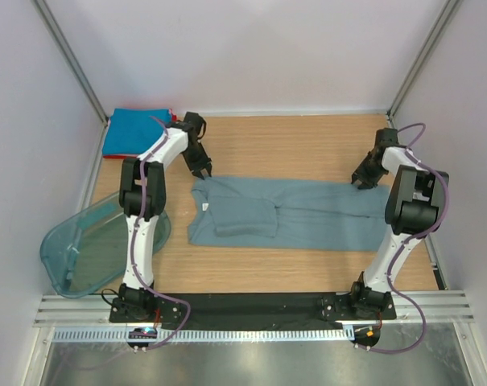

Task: Fold and stack the t-shirts
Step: Fold the tshirt

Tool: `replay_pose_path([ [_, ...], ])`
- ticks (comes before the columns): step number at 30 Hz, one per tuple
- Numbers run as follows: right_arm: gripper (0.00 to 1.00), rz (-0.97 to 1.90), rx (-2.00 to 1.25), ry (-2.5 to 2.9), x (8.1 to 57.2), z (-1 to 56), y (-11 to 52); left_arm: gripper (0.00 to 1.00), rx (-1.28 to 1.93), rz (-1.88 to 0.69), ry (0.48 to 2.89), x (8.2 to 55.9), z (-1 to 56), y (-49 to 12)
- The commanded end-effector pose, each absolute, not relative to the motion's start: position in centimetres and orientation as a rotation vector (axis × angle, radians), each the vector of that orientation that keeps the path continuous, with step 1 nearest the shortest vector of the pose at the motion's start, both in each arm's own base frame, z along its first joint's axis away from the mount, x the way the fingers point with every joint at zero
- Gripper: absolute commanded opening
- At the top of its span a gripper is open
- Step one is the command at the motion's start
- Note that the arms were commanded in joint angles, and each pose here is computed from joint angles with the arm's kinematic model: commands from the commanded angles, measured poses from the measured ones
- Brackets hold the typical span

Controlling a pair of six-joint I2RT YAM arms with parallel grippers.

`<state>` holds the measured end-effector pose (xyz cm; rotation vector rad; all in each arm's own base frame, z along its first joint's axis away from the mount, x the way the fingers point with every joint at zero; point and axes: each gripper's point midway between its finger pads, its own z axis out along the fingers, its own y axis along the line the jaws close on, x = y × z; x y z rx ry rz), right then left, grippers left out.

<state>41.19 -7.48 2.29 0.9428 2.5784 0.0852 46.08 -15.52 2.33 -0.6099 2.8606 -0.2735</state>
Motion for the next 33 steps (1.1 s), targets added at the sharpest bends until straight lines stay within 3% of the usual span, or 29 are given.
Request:
replay_pose_path([
  [1,0.40,0.112,0.870,2.501,43.9,5.0,-8.5,0.31,-0.592,-0.059,2.894,45.7,0.9,-12.3],
  [7,0.42,-0.062,0.964,2.551,41.4,10.3,-10.6,0.35,-0.555,-0.233,2.778,47.5,6.5,-14.0],
  [13,0.43,-0.155,1.019,2.576,36.7,10.4,-12.6,0.37,-0.527,-0.375,2.698,47.7,10.6,-15.6],
  [22,0.43,-0.110,1.079,2.649,33.6,7.7,-14.1,0.37,-0.537,-0.554,2.733,45.4,8.0,-18.3],
  [33,0.41,-0.145,1.101,2.698,30.4,5.8,-14.1,0.36,-0.551,-0.494,2.817,46.0,2.7,-18.2],
])
